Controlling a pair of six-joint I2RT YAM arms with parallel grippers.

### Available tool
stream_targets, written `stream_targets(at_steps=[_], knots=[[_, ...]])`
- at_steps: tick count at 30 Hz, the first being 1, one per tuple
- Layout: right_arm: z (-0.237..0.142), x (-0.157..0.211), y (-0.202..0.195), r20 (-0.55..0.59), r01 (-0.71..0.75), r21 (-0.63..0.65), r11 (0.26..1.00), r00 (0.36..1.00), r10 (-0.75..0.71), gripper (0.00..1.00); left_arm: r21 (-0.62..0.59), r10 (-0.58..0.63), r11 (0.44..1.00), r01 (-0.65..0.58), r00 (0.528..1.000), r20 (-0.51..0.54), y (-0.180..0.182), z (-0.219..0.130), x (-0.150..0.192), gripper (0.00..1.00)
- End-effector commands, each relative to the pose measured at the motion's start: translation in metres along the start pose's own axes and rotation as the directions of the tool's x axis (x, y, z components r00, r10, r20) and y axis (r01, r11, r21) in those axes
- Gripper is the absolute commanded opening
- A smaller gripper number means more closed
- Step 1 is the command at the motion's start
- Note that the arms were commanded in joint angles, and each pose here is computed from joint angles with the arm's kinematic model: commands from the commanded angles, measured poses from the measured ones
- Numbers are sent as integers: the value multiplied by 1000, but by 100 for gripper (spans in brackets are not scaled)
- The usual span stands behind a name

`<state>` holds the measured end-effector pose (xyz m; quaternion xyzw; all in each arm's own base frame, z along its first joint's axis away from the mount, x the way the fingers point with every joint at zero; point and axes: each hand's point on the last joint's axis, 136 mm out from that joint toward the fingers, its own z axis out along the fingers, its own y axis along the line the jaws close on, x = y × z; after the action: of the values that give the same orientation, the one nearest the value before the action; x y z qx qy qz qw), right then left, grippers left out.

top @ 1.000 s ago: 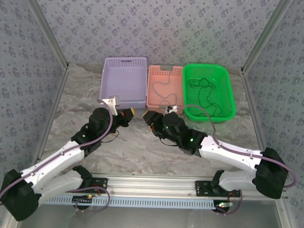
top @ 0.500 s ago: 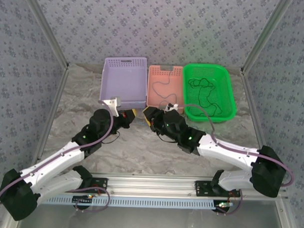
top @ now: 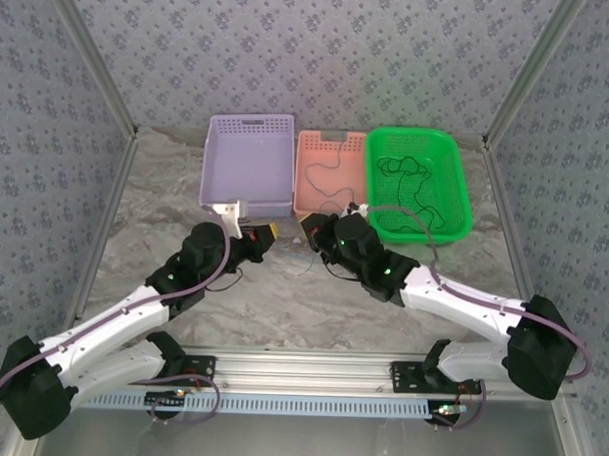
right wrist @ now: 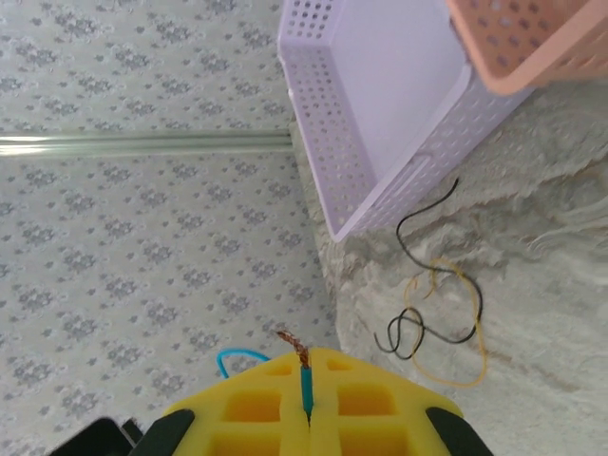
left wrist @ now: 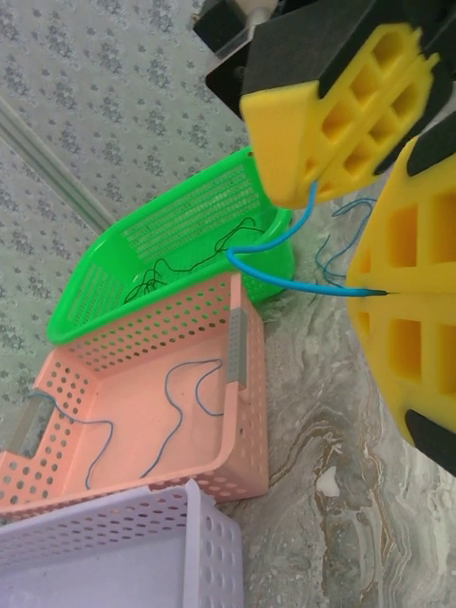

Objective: Untangle the cables

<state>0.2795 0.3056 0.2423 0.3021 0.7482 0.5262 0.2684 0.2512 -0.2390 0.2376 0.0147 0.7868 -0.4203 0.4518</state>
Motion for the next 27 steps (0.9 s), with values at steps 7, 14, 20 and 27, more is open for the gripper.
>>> stream_targets(at_steps=[7, 14, 20, 27], knots=[[-15, -51, 83, 37, 369, -69, 927, 929, -367, 0, 79, 137, 989, -126, 979, -150, -24, 16, 37, 0], [-16, -60, 128, -19, 596, -83, 799, 800, -599, 0, 133, 247, 966, -220, 936, -249, -54, 43, 68, 0], [-14, -61, 90, -126, 611, 27, 791, 787, -604, 0, 12, 263, 962, -272, 914, -309, -36, 54, 73, 0], [-18, -62, -5, -147, 556, 180, 811, 831, -537, 0, -88, 294, 920, -383, 821, -490, 0, 43, 98, 0]])
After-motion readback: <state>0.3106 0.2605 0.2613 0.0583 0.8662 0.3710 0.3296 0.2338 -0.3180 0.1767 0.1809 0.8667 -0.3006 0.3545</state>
